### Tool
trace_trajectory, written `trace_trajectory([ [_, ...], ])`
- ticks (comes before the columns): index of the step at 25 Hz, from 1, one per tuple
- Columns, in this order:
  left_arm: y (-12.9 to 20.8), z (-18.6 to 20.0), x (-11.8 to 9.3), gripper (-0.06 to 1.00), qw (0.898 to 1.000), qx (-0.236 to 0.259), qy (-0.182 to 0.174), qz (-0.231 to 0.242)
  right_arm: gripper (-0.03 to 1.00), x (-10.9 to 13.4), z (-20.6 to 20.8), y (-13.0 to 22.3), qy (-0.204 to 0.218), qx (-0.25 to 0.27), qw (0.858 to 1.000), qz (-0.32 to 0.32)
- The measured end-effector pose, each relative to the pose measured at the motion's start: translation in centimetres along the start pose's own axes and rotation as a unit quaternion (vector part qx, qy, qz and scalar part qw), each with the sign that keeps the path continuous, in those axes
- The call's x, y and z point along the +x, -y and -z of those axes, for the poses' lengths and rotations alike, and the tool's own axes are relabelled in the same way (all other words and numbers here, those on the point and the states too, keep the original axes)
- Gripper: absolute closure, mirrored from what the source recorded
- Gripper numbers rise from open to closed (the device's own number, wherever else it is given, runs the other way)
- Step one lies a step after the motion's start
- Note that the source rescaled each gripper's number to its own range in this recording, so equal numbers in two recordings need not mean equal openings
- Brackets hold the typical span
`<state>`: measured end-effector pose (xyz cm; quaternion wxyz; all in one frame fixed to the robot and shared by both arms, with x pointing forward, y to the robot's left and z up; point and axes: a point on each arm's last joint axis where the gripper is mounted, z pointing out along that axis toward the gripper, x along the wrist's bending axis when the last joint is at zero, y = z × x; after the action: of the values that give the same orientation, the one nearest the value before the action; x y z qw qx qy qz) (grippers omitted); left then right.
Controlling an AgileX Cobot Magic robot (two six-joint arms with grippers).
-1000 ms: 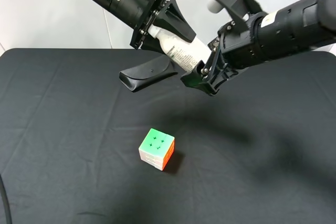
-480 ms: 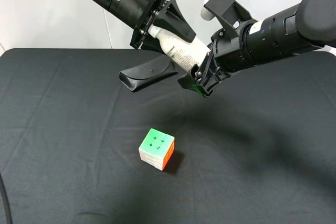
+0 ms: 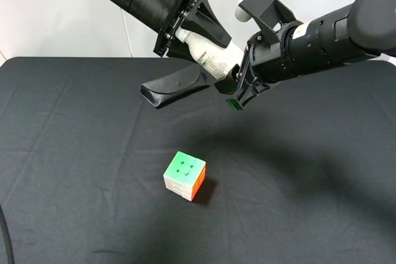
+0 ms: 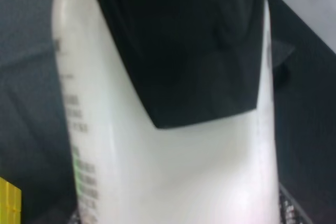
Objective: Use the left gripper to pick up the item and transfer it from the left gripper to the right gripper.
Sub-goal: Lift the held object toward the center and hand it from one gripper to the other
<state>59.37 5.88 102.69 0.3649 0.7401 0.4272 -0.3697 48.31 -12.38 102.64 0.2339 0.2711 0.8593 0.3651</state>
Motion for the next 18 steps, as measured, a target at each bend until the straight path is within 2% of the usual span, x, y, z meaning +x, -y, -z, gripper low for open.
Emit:
trace_trajectory([
  [14, -0.02, 0.03, 0.02, 0.92, 1.000, -0.001, 0.000, 0.000, 0.85, -0.01, -0.02, -0.03, 0.002, -0.002, 1.000, 0.001],
  [15, -0.02, 0.03, 0.01, 0.87, 1.000, -0.001, 0.000, -0.001, 0.85, -0.01, -0.02, -0.03, 0.002, -0.002, 1.000, 0.002],
  [16, -0.04, 0.03, -0.05, 0.70, 1.000, -0.002, 0.004, -0.001, 0.85, -0.05, -0.02, -0.07, 0.003, -0.004, 1.000, 0.001],
  [17, -0.07, 0.05, -0.15, 0.44, 1.000, -0.004, 0.007, 0.000, 0.86, -0.08, -0.06, -0.09, 0.005, -0.005, 1.000, 0.001],
  [18, -0.09, 0.02, -0.21, 0.25, 1.000, -0.005, 0.010, 0.000, 0.87, -0.09, -0.10, -0.09, 0.006, -0.006, 1.000, 0.000],
])
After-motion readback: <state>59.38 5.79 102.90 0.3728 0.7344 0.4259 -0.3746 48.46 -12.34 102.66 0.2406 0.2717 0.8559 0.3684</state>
